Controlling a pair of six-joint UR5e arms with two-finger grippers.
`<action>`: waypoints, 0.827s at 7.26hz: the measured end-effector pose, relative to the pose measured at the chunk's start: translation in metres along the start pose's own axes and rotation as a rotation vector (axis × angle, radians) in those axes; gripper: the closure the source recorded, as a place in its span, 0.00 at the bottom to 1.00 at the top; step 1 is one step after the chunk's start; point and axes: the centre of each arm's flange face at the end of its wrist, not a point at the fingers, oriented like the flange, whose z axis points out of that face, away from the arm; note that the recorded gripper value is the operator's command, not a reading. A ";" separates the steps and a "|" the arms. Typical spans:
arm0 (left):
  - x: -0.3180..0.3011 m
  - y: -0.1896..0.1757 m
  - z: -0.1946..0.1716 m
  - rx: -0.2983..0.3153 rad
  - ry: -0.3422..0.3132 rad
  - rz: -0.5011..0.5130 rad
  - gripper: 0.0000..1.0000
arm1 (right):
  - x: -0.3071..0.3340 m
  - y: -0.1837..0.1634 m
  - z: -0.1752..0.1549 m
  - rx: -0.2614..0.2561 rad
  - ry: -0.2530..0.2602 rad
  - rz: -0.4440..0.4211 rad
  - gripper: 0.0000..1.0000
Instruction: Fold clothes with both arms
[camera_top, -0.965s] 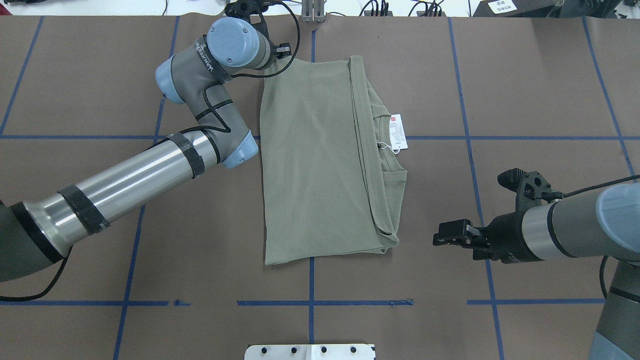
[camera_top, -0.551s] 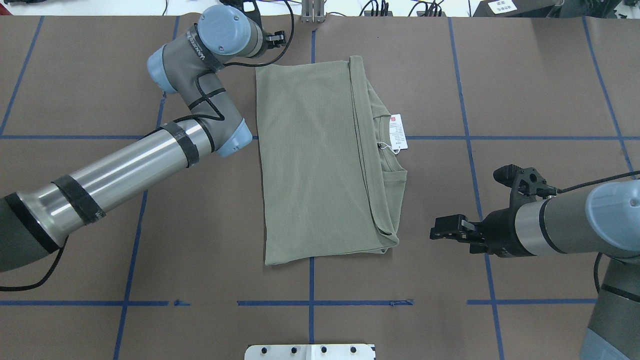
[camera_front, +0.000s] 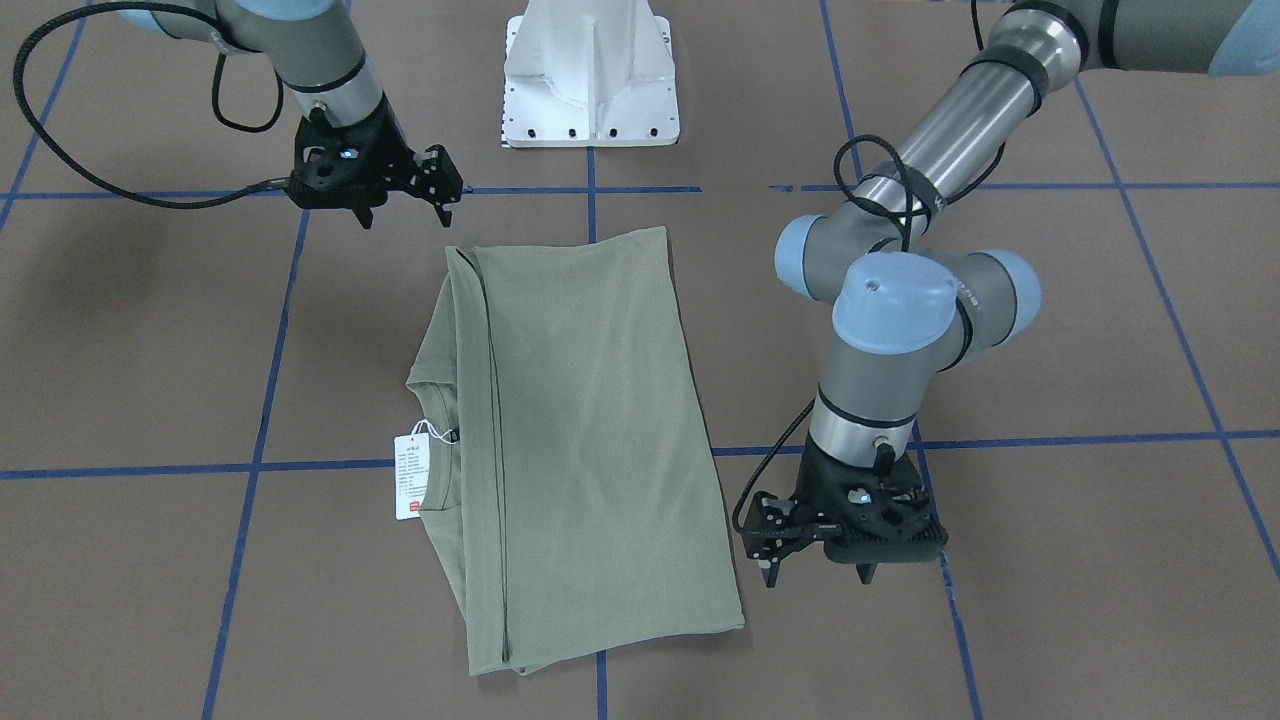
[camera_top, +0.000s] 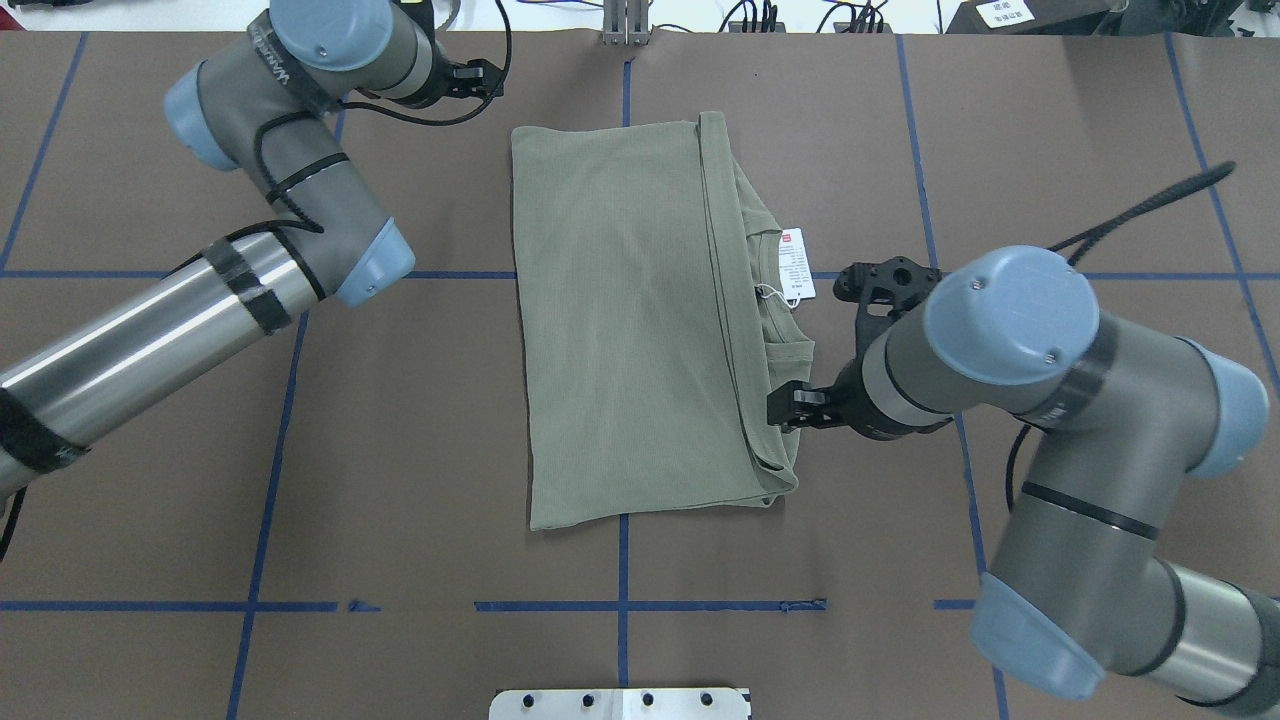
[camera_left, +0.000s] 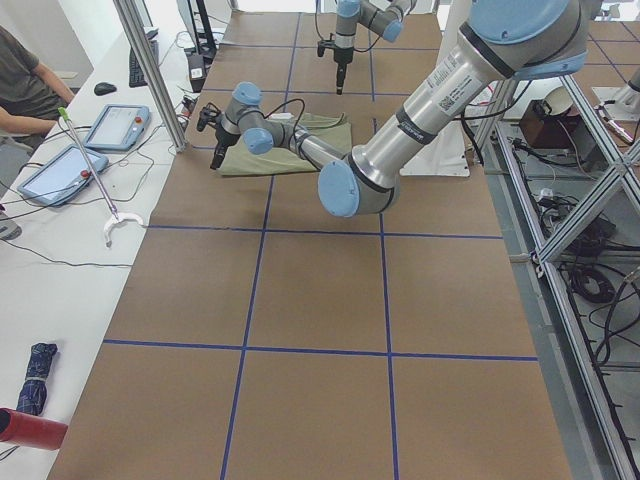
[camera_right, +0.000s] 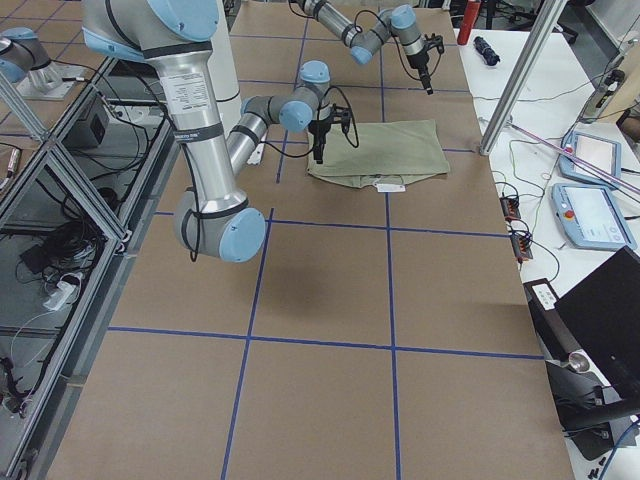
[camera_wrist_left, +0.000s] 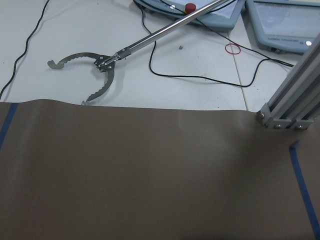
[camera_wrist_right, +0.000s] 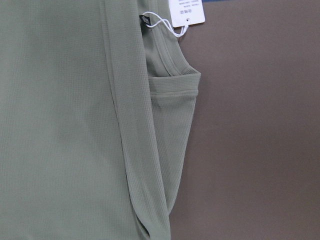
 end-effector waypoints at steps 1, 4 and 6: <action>-0.015 0.023 -0.036 -0.025 0.015 0.028 0.00 | -0.019 -0.014 0.019 -0.011 0.056 -0.067 0.00; -0.027 0.075 -0.132 -0.107 0.092 0.048 0.00 | -0.043 -0.014 0.067 -0.062 0.136 -0.226 0.00; -0.024 0.088 -0.137 -0.135 0.097 0.051 0.00 | -0.047 -0.005 0.086 -0.090 0.158 -0.254 0.00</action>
